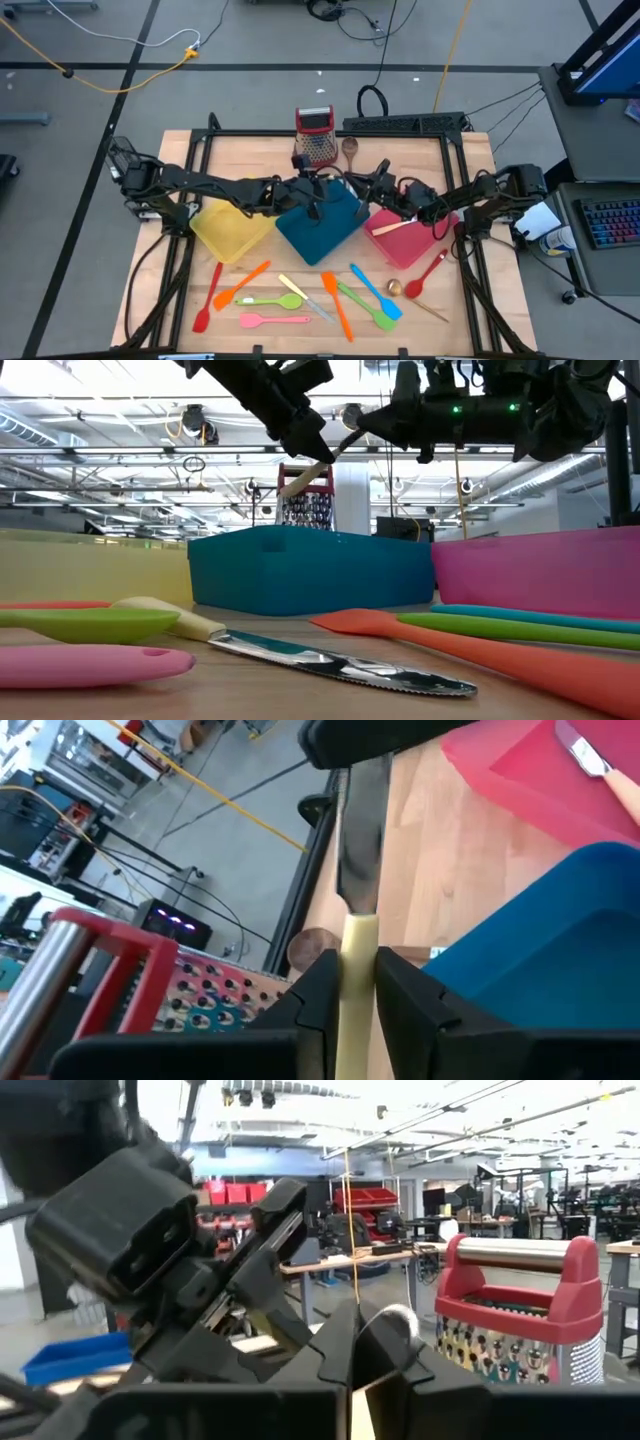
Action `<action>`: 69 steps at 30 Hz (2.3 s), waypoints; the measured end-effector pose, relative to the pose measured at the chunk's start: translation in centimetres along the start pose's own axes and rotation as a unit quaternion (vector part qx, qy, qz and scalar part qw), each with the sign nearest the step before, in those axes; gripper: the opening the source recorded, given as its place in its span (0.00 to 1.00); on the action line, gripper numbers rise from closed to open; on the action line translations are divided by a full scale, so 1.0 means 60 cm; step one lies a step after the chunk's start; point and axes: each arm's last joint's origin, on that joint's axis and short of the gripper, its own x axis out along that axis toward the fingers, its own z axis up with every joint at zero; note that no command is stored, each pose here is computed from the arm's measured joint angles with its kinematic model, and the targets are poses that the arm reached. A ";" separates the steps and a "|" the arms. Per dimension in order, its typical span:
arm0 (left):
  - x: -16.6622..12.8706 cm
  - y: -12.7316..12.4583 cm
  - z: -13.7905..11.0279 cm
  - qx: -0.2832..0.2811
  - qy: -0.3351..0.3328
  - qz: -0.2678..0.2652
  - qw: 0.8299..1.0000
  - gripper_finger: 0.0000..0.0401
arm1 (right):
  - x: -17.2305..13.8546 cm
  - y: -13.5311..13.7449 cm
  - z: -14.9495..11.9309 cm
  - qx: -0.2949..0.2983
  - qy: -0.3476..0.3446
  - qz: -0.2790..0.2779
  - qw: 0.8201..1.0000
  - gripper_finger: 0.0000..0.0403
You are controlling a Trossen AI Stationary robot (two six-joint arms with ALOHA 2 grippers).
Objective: Pick & Place Kitchen Items
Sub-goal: Put the yellow table knife into the red bin
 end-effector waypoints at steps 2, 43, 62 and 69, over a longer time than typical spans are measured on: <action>-0.001 -0.002 -0.001 0.003 0.003 -0.003 1.000 0.19 | -0.001 0.002 -0.003 -0.008 0.008 0.001 1.000 0.01; -0.041 -0.026 -0.036 -0.028 0.119 -0.052 0.991 0.23 | -0.232 -0.055 0.135 0.204 0.293 -0.029 0.934 0.00; -0.046 -0.028 -0.053 -0.030 0.165 -0.055 0.984 0.23 | -0.278 -0.078 0.045 0.280 0.396 -0.123 0.866 0.00; -0.046 -0.028 -0.053 -0.039 0.166 -0.054 0.984 0.23 | -0.283 -0.068 -0.020 0.325 0.383 -0.047 0.863 0.02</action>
